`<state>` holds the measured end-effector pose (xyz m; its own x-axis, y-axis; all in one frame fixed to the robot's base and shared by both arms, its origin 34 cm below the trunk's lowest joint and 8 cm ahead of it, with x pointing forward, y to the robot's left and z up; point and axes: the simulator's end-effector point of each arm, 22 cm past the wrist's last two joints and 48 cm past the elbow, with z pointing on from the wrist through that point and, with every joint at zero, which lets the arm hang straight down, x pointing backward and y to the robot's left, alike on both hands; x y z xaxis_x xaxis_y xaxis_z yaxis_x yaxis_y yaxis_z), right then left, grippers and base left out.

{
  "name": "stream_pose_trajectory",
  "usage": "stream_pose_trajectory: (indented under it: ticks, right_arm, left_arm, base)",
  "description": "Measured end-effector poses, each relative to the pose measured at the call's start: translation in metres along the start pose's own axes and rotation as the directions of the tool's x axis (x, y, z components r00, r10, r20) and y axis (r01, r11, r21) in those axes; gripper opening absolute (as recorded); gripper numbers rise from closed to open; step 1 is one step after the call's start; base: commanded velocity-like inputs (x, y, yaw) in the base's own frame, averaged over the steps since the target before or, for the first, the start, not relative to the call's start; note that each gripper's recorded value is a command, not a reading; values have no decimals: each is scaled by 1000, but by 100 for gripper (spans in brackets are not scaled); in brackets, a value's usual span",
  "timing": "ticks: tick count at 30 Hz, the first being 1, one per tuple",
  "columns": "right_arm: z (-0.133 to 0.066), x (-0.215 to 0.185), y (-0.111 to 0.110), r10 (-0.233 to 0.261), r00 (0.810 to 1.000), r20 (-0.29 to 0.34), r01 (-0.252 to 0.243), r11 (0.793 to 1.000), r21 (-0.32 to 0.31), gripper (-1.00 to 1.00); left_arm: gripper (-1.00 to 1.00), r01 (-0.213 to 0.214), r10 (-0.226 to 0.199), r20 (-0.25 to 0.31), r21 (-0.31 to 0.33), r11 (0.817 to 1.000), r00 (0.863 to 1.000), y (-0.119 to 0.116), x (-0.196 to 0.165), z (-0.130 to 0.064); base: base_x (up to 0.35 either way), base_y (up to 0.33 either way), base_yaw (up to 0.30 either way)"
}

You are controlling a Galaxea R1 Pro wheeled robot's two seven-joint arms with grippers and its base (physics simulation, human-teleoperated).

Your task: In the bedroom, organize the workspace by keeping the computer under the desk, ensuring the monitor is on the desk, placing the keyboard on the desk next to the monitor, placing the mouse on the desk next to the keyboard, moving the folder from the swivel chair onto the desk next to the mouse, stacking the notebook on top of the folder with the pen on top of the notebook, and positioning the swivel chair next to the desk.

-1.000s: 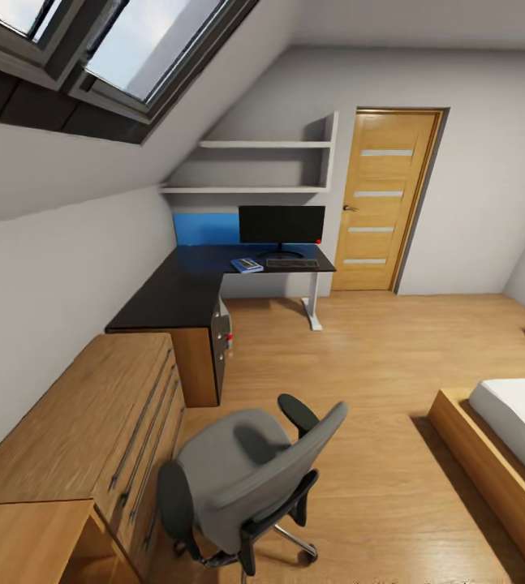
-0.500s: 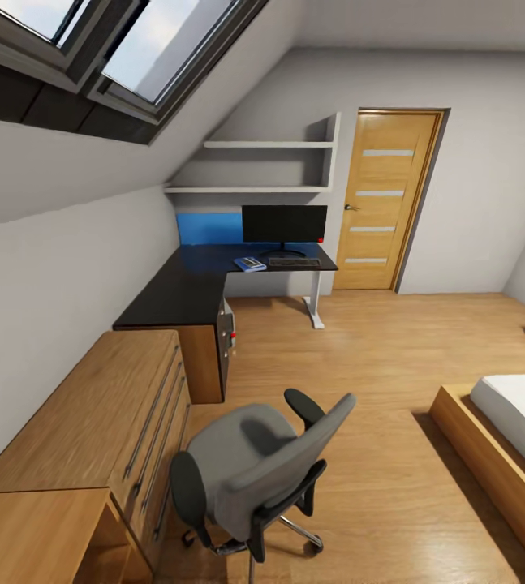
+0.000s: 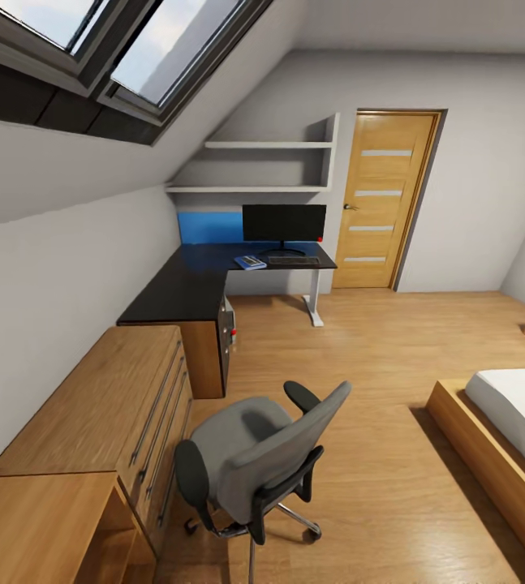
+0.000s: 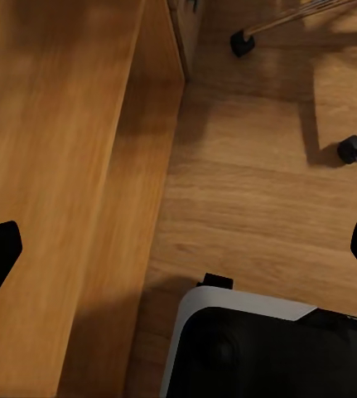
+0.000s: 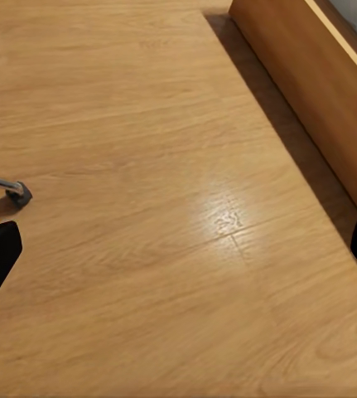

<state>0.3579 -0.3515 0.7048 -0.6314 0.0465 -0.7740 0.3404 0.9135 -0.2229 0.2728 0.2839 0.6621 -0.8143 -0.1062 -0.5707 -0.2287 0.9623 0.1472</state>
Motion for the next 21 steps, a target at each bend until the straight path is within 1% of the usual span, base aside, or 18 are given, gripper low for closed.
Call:
stream_pose_trajectory:
  ticks: [6, 14, 21]
  right_arm:
    - [0, 0, 0, 0, 1000, 0, 0, 1000, 0, 100]
    - [0, 0, -1, -1, 1000, 0, 1, 1000, 1, 100]
    - [0, 0, -1, 0, 1000, 0, 0, 1000, 2, 100]
  left_arm:
    - [100, 0, 0, 0, 0, 1000, 1000, 0, 0, 0]
    - [100, -1, 1, -1, 0, 1000, 1000, 0, 0, 0]
    - [100, -1, 1, 0, 0, 1000, 1000, 0, 0, 0]
  base:
    - [-33, 0, 0]
    - [-184, 0, 0]
    - [-73, 0, 0]
